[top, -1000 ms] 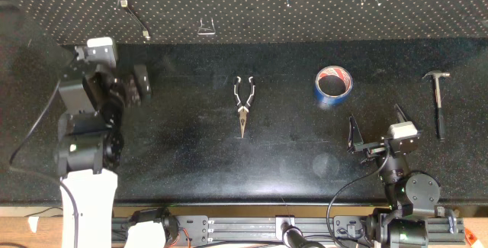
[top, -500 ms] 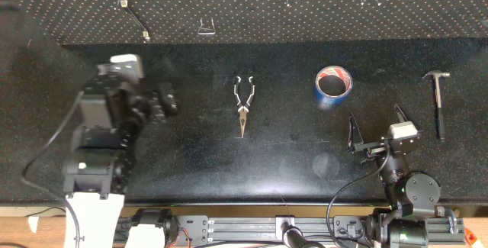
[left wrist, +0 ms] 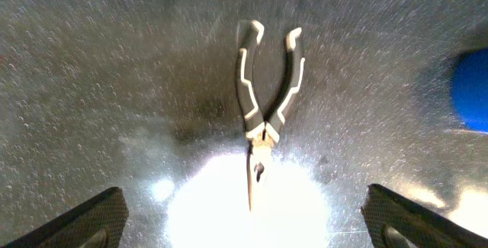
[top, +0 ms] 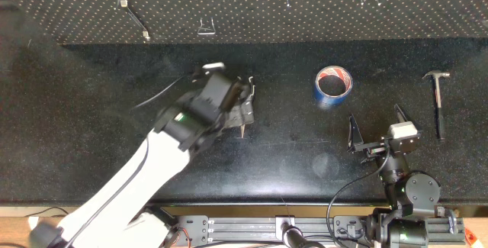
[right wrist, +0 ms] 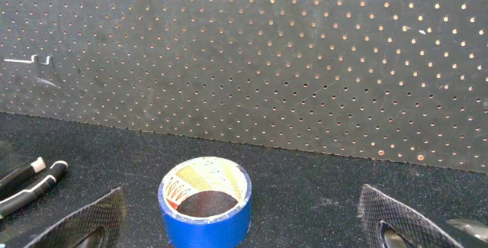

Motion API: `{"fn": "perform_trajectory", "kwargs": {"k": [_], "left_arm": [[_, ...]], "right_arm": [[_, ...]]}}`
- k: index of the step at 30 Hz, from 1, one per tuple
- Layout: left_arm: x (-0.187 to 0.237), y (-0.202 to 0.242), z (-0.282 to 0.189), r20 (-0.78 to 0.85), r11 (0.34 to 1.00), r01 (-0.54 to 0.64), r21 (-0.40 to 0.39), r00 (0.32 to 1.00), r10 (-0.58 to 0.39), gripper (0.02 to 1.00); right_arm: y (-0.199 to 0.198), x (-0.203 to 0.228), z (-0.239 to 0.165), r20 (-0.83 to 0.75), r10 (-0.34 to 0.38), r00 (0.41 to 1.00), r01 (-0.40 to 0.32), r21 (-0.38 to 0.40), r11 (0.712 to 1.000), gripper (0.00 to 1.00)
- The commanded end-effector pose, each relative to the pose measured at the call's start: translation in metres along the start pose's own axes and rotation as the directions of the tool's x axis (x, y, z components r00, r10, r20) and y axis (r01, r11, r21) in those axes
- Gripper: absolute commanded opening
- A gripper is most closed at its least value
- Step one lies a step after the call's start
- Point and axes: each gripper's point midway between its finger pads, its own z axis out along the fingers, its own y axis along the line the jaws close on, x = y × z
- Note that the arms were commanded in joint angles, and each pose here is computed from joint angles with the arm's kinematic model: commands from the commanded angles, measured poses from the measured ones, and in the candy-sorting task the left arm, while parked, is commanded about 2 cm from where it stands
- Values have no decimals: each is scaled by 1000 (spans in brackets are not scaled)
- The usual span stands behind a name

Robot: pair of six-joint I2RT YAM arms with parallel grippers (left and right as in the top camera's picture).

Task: Place Tools Onto Pegboard

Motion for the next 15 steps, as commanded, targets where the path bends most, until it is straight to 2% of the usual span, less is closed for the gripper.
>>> {"fn": "perform_trajectory", "kwargs": {"k": [1, 6, 10, 15], "left_arm": [[-1, -15, 16, -124, 998, -24, -50, 992, 18, 998], [7, -27, 41, -209, 986, -167, -10, 965, 162, 1000], [9, -32, 65, -256, 987, -158, 34, 953, 161, 993], [5, -15, 91, -292, 991, -132, -7, 948, 124, 996]], "right_arm": [[1, 1, 0, 0, 15, 1000, -15, -6, 1000, 996], [2, 1, 0, 0, 15, 1000, -15, -6, 1000, 996], [1, 1, 0, 0, 15, 1000, -15, -6, 1000, 996], [1, 1, 0, 0, 15, 1000, -15, -6, 1000, 996]]}}
